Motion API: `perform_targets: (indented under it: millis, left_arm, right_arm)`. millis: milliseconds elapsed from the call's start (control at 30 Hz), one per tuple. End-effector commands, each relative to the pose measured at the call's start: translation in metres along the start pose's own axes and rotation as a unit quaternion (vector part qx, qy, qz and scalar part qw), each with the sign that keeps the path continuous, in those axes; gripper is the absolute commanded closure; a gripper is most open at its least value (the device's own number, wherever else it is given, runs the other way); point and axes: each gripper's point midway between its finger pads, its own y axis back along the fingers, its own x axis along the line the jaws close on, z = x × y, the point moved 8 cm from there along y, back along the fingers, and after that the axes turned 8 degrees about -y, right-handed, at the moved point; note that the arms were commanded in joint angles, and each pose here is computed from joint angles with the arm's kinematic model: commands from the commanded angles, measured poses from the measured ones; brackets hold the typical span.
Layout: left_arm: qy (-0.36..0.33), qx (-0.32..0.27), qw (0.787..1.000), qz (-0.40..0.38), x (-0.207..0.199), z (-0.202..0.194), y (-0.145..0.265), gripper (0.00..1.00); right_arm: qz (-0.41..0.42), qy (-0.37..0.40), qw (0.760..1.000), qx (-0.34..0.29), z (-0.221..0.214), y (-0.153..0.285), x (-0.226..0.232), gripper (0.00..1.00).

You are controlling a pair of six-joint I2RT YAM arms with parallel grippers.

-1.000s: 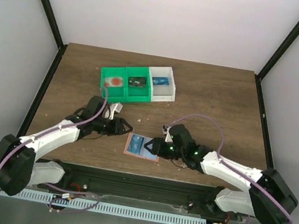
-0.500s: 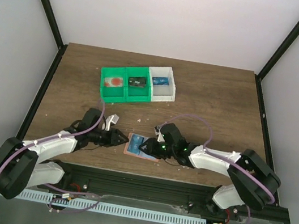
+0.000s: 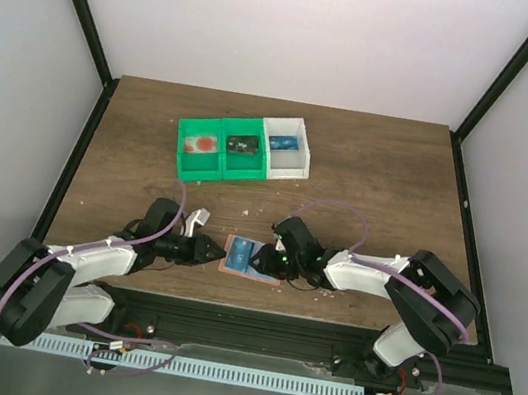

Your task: Take the credit cards out of the card holder

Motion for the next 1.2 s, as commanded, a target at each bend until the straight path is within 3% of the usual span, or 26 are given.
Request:
perform_targets:
  millis: [0, 433, 700, 1167]
  left_arm:
    - [-0.005, 0.008, 1.000, -0.019, 0.002, -0.003, -0.005, 0.77]
    - [0.001, 0.018, 1.000, -0.005, 0.016, -0.009, -0.014, 0.93]
    - [0.009, 0.029, 0.999, -0.030, 0.016, -0.011, -0.018, 1.00]
    - [0.034, 0.051, 0.998, 0.003, 0.035, -0.020, -0.028, 1.00]
  right_arm:
    - [-0.051, 0.001, 0.999, -0.002, -0.004, -0.003, -0.023, 0.71]
    - [0.063, 0.000, 0.998, -0.028, 0.007, 0.012, 0.016, 0.76]
    - [0.066, -0.012, 0.998, -0.020, 0.013, -0.004, 0.019, 0.77]
    - [0.068, -0.033, 0.997, -0.026, 0.007, -0.015, 0.000, 0.81]
